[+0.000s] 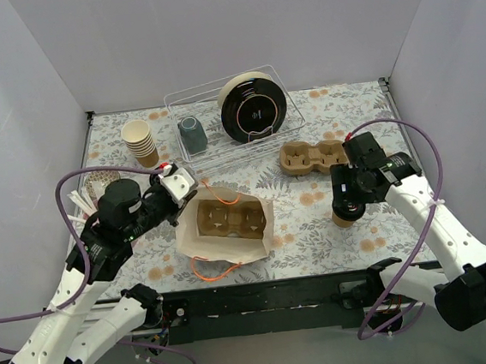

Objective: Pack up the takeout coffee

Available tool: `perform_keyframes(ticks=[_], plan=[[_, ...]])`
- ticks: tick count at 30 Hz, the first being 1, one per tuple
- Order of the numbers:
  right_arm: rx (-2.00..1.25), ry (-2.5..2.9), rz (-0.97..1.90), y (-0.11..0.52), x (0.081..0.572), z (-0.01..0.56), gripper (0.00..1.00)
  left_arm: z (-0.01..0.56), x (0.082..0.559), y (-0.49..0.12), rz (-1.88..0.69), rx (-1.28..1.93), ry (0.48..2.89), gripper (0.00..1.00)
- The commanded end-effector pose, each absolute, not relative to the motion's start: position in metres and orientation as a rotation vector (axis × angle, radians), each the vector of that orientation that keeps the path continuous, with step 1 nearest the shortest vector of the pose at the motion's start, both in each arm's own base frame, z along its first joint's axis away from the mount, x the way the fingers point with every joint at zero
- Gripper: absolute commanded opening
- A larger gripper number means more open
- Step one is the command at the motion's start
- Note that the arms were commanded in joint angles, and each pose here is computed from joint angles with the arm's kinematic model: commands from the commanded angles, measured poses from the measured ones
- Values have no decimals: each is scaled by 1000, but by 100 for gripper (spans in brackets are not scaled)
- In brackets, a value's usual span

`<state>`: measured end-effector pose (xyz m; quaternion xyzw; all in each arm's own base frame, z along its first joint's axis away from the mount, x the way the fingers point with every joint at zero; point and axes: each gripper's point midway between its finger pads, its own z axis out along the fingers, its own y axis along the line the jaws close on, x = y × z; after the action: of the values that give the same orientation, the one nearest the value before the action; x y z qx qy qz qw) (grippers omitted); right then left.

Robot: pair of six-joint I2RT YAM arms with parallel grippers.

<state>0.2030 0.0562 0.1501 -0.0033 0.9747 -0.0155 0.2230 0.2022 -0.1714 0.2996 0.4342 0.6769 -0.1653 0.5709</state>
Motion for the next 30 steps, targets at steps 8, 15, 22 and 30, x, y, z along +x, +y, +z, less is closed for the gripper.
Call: perform_keyframes(ticks=[8, 15, 22, 30], plan=[[-175, 2650, 38, 60, 232, 140, 89, 316, 238, -177, -368, 799, 1571, 0], [-157, 2717, 77, 61, 229, 126, 87, 317, 238, -183, -417, 777, 1573, 0], [-100, 2736, 65, 58, 224, 121, 87, 311, 235, -184, -417, 810, 1574, 0], [-49, 2770, 55, 57, 218, 112, 85, 310, 235, -185, -413, 831, 1568, 0]])
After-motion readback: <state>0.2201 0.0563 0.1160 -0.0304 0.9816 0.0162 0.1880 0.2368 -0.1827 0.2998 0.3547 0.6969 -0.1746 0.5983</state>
